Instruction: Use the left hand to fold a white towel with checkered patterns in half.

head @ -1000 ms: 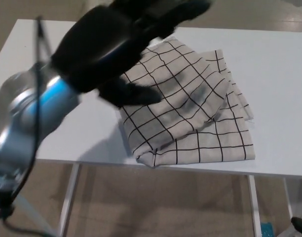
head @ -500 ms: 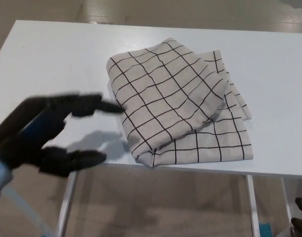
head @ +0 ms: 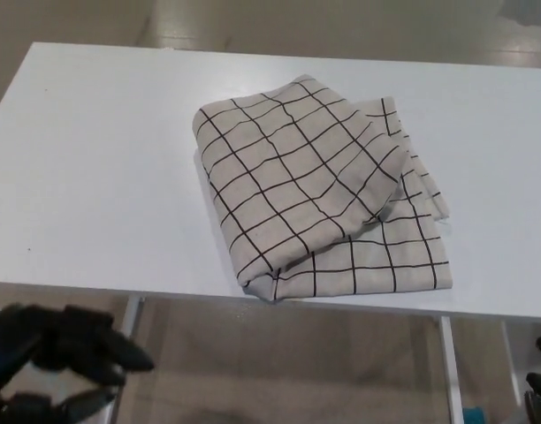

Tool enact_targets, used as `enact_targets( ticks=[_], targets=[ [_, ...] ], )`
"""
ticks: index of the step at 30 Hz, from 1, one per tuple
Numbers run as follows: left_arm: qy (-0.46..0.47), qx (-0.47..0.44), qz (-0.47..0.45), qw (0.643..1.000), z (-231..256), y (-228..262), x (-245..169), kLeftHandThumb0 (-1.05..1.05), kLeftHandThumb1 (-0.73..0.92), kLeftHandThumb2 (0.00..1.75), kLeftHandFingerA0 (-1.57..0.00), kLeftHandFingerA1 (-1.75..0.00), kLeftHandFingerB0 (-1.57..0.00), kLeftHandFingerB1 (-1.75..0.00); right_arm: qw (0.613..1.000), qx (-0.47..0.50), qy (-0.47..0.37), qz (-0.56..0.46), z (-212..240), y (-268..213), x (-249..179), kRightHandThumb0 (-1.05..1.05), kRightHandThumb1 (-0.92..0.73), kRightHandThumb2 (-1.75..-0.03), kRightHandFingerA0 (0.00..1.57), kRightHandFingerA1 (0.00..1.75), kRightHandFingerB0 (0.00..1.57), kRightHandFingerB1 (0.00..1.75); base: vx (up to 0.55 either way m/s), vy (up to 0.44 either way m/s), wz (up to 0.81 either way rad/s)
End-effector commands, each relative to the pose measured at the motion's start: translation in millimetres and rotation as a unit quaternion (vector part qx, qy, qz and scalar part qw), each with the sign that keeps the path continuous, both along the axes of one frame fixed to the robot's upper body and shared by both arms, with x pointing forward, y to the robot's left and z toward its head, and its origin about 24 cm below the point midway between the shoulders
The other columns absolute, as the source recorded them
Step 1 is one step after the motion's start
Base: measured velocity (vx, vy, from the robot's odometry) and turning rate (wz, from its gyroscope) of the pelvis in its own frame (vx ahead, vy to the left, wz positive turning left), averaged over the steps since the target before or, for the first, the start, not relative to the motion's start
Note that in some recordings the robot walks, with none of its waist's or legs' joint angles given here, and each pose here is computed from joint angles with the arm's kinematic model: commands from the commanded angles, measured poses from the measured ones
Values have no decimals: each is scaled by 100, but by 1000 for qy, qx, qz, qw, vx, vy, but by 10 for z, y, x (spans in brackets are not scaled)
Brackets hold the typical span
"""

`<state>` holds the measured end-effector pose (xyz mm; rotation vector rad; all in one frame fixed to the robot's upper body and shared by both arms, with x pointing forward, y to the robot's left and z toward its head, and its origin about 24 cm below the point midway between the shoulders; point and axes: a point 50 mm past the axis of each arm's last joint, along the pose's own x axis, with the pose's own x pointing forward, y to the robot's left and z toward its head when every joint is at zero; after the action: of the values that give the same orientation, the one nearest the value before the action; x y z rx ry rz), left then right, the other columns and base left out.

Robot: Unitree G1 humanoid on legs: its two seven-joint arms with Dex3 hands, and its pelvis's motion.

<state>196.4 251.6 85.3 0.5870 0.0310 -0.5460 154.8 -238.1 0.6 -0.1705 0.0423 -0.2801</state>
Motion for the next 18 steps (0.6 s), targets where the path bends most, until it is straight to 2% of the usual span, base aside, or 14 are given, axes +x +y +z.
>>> enact_targets(
  ticks=[1, 2, 3, 4, 8, 11, 12, 18],
  targets=[
    [285, -272, -2, 919, -699, 356, -553, -72, 54, 92, -88, -65, -81, -62, 998, 52, 25, -26, -19, -84, -95, -34, -66, -59, 49, 70, 53, 61, 0, 0, 0],
    [286, -271, 32, 918, -828, 359, -543, -65, 55, 58, -76, -47, -74, -45, 998, 55, 30, -22, -45, -69, -109, -35, -54, -93, 50, 72, 50, 68, 0, 0, 0],
    [284, -267, 65, 918, -945, 354, -535, -56, 51, 57, -67, -45, -64, -42, 998, 57, 36, -18, -73, -41, -130, -35, -54, -93, 50, 72, 51, 69, 0, 0, 0],
    [281, -264, 94, 918, -1050, 342, -530, -56, 51, 57, -67, -45, -64, -42, 997, 59, 42, -13, -100, -10, -154, -35, -54, -93, 50, 72, 51, 69, 0, 0, 0],
    [270, -233, 147, 923, -1236, 309, -451, -33, 43, 53, -52, -41, -53, -38, 996, 67, 60, -10, -185, 75, -209, -34, -53, -93, 49, 72, 49, 68, 0, 0, 0],
    [260, -185, 179, 931, -1370, 275, -388, -30, 43, 53, -51, -41, -53, -38, 995, 71, 75, -8, -272, 146, -261, -33, -53, -92, 49, 72, 49, 67, 0, 0, 0],
    [252, -160, 190, 935, -1414, 257, -345, -22, 46, 54, -51, -41, -51, -37, 994, 73, 79, -5, -314, 174, -265, -30, -66, -59, 48, 68, 53, 60, 0, 0, 0],
    [228, -77, 234, 942, -1607, 171, -287, -15, 48, 55, -53, -41, -51, -37, 992, 62, 109, 10, -482, 231, -363, -30, -66, -59, 49, 65, 53, 59, 0, 0, 0]
  ],
)
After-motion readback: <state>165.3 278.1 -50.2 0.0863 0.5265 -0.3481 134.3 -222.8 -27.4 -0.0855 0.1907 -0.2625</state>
